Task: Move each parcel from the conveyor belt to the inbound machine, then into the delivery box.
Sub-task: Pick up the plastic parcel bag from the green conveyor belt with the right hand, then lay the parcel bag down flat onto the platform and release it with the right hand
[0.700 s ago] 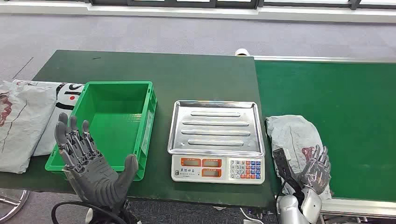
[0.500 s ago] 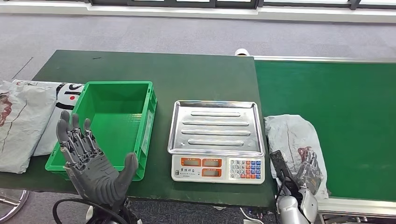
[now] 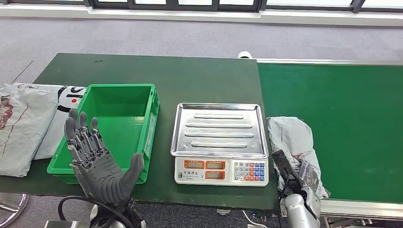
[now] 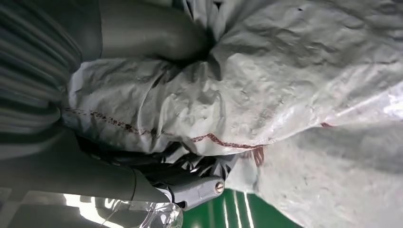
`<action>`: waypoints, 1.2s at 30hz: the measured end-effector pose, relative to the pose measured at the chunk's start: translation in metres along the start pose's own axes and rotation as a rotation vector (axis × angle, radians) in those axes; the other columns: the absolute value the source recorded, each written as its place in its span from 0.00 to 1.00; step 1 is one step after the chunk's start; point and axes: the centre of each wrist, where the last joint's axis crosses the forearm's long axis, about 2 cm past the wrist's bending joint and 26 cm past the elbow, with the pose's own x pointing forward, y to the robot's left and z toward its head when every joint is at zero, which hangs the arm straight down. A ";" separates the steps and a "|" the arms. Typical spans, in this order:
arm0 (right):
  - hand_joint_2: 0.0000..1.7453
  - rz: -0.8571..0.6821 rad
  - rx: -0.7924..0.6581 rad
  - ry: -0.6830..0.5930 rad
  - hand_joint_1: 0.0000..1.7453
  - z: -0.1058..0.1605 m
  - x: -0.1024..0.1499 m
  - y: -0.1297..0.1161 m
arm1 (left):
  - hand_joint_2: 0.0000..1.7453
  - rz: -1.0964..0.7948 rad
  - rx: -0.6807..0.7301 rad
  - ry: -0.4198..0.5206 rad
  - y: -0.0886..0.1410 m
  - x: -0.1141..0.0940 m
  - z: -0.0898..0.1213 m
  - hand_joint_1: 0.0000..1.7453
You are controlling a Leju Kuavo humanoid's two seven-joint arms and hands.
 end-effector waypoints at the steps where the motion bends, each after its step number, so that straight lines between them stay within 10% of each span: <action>1: 1.00 -0.002 -0.009 0.001 1.00 -0.001 0.000 -0.001 | 1.00 -0.002 0.000 0.001 0.000 0.000 0.000 0.00; 14: 1.00 -0.162 -0.388 -0.145 1.00 0.013 -0.014 -0.014 | 1.00 -0.026 0.016 0.009 0.001 -0.002 0.002 0.00; 24: 1.00 -0.244 -1.060 -0.443 1.00 0.054 -0.006 -0.131 | 1.00 0.024 -0.031 0.007 -0.004 -0.010 -0.006 0.00; 30: 1.00 -0.202 -1.096 -0.556 1.00 0.064 0.028 -0.148 | 1.00 0.039 -0.049 0.009 -0.006 -0.013 -0.008 0.00; 36: 1.00 -0.111 -0.811 -0.717 1.00 0.051 0.099 -0.092 | 1.00 0.055 -0.070 0.004 -0.008 -0.015 -0.011 0.00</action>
